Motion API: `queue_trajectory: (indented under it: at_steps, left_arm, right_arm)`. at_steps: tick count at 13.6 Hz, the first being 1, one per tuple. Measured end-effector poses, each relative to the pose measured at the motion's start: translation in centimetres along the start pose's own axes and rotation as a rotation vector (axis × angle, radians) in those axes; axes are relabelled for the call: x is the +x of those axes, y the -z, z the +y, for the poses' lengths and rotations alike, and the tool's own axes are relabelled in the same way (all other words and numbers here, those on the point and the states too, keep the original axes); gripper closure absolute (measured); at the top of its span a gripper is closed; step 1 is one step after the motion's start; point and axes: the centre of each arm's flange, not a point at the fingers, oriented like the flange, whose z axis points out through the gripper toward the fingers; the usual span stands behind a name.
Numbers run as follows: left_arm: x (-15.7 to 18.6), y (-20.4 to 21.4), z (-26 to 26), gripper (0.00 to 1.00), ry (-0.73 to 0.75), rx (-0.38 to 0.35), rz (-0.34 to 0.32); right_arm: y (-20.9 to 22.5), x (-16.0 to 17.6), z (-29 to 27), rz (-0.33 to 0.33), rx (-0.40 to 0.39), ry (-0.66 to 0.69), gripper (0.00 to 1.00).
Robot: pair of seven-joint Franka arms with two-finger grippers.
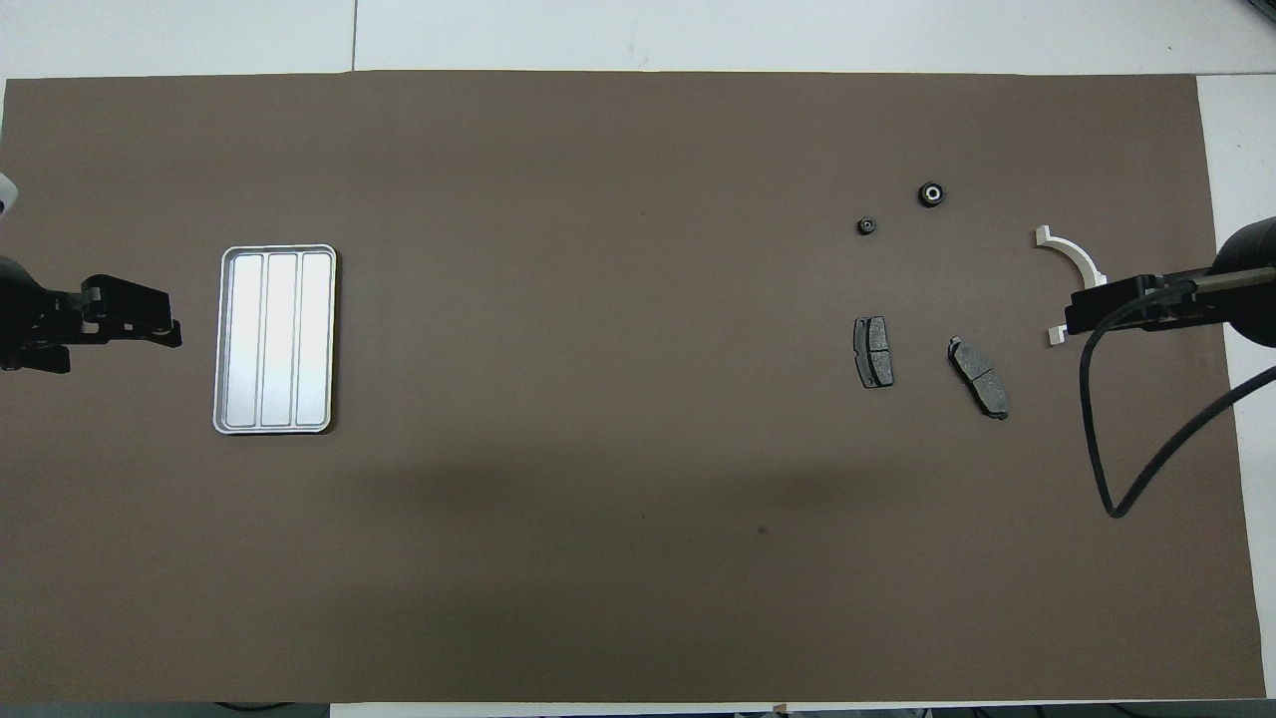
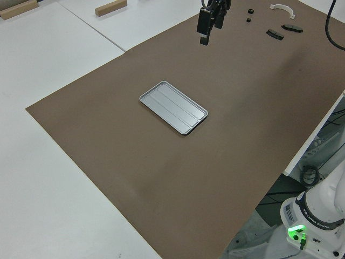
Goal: Pick bearing gear from pile to tray
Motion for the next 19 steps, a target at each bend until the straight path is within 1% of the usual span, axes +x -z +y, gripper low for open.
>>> queue_trajectory:
  at_steps: [17,19]
  left_arm:
    - [0.0,0.0,0.0,0.0,0.0,0.0,0.0]
    - [0.0,0.0,0.0,0.0,0.0,0.0,0.0]
  right_arm:
    - [0.1,-0.02,0.62,0.002,-0.001,-0.011,0.0]
    - [-0.25,0.25,0.5,0.01,-0.004,-0.008,0.0]
